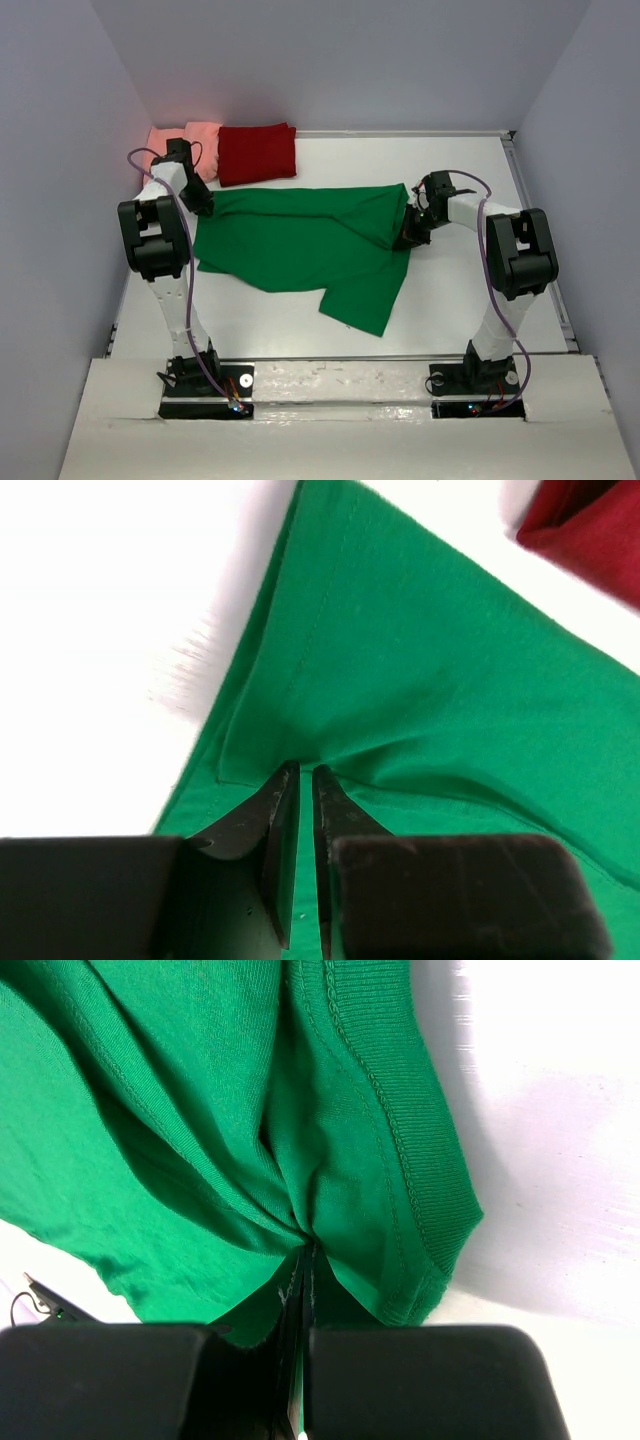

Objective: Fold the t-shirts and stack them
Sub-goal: Fold the tshirt

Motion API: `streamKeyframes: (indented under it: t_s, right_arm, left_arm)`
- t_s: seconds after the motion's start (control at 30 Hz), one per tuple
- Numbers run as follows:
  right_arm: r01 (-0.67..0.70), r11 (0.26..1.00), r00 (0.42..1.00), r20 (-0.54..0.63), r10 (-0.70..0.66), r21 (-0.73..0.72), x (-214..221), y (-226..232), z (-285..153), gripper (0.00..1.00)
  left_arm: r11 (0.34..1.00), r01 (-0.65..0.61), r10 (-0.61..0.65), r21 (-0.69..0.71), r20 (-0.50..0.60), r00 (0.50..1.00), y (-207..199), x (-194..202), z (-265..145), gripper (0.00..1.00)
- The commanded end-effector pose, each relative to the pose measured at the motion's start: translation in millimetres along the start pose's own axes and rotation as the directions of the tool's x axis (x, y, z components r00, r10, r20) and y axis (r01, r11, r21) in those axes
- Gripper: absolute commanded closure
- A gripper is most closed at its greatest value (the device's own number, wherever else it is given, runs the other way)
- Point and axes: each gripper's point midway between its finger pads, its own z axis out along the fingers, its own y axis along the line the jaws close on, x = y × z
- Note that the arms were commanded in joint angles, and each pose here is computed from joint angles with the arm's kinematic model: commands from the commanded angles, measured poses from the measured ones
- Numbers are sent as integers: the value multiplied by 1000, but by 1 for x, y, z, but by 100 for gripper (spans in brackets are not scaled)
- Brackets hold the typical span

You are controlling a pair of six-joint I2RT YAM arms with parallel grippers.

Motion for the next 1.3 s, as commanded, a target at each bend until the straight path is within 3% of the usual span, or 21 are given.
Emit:
streamKeyframes:
  t_s: [0.0, 0.07, 0.13, 0.17, 0.23, 0.4, 1.17, 1.23, 1.27]
  right_arm:
    - [34, 999, 999, 22, -34, 1, -9, 6, -3, 100]
    - [34, 999, 999, 23, -34, 0, -10, 6, -3, 100]
    - [34, 999, 999, 20, -34, -2, -9, 6, -3, 100]
    - [34, 999, 999, 20, -34, -2, -9, 6, -3, 100]
    - [35, 999, 999, 22, -35, -4, -9, 7, -4, 100]
    - [37, 999, 999, 26, -37, -7, -10, 8, -5, 100]
    - [39, 999, 999, 19, -39, -16, -9, 8, -3, 100]
    - [41, 999, 999, 21, -41, -15, -9, 9, -4, 100]
    - [42, 999, 999, 22, -42, -16, -9, 9, -4, 100]
  left_arm:
    - [998, -37, 38, -41, 41, 998, 4, -14, -15, 78]
    - [998, -35, 37, -49, 44, 998, 6, -15, -16, 77]
    - [998, -34, 36, -55, 42, 998, 8, -15, -17, 66]
    - [998, -35, 38, -55, 42, 998, 8, -15, -18, 56]
    - [999, -30, 31, -46, 40, 999, 7, -13, -22, 48]
    - [1000, -14, 14, -16, 45, 999, 4, -7, -30, 44]
    - [997, 1, 0, -71, 23, 1000, 22, -6, -22, 44]
    - [997, 1, 0, -73, 22, 1000, 23, -7, -20, 56]
    - [997, 1, 0, -74, 22, 1000, 23, -7, -19, 68]
